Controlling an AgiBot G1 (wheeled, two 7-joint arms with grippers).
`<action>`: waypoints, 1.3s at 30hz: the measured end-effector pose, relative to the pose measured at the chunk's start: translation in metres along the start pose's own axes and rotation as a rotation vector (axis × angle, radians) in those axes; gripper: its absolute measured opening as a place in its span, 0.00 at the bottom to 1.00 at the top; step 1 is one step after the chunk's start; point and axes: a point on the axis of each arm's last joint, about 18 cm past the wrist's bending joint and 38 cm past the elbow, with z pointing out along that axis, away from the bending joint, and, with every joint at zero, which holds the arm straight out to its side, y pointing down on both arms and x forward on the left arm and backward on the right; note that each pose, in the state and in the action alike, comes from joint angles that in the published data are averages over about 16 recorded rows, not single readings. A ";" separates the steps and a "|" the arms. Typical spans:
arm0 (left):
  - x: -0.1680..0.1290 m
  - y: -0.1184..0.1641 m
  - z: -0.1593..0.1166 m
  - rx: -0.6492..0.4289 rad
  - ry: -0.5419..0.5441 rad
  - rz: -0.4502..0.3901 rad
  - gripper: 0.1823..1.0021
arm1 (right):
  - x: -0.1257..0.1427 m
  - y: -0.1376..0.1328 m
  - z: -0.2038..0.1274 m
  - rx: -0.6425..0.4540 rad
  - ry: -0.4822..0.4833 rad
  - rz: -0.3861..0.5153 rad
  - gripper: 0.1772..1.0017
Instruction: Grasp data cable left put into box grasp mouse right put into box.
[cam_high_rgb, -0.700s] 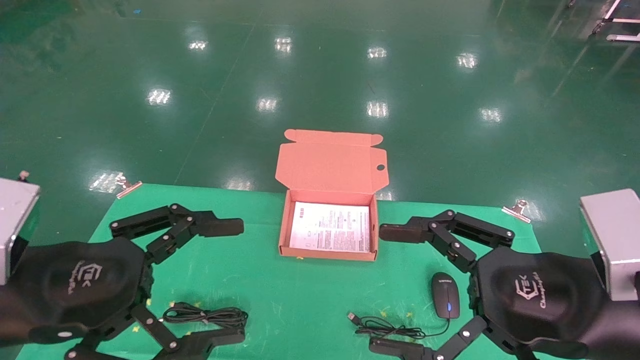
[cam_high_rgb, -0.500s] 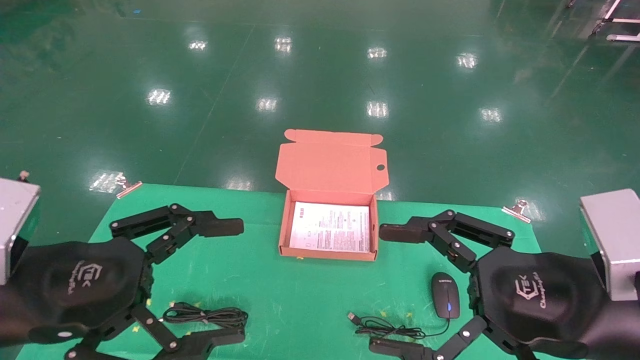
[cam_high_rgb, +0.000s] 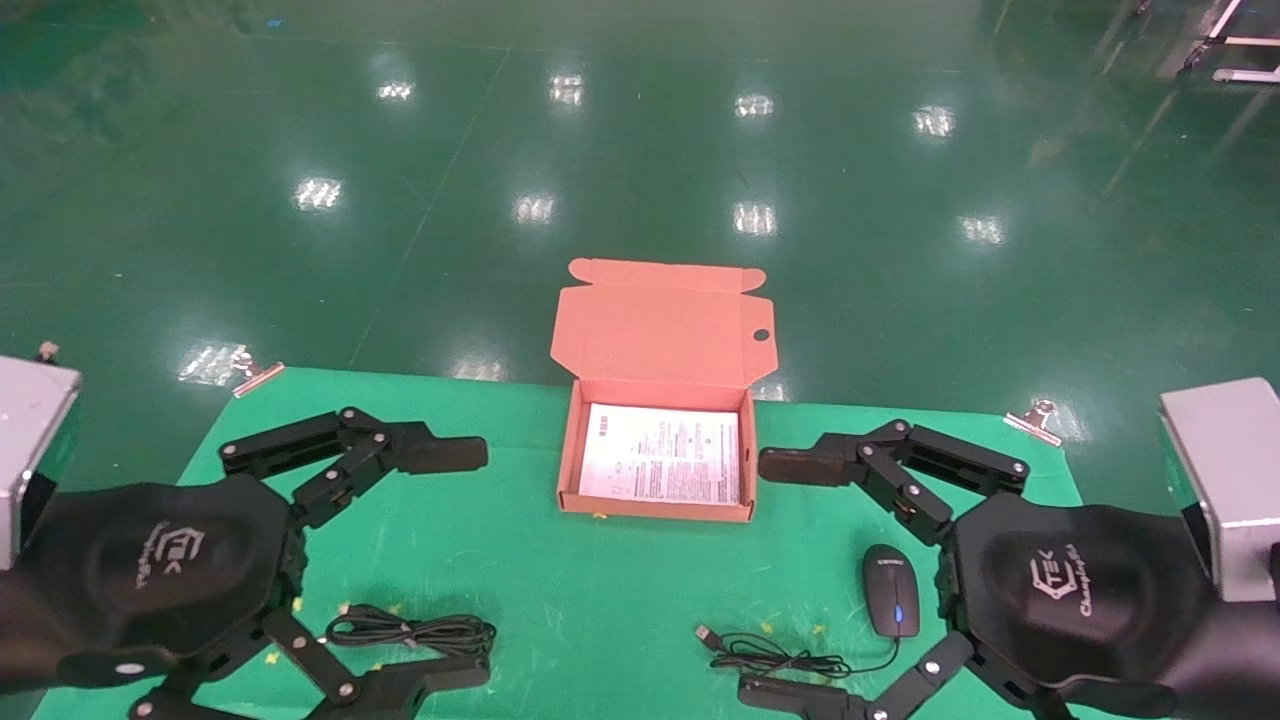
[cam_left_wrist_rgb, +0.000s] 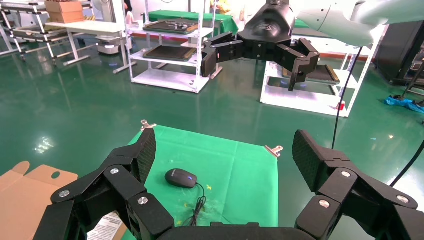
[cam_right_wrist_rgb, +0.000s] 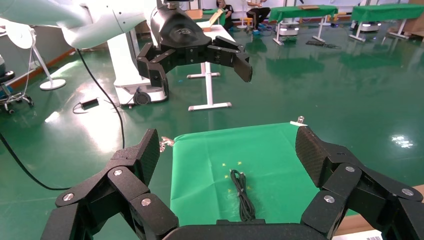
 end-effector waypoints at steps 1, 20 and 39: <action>0.000 0.000 0.000 0.000 0.000 0.000 1.00 | 0.000 0.000 0.000 0.000 0.000 0.000 1.00; -0.006 0.020 0.013 -0.221 0.061 0.085 1.00 | 0.012 0.012 0.006 -0.266 -0.026 -0.182 1.00; -0.045 0.073 0.035 -0.753 0.136 0.313 1.00 | 0.053 0.070 0.018 -0.881 -0.257 -0.613 1.00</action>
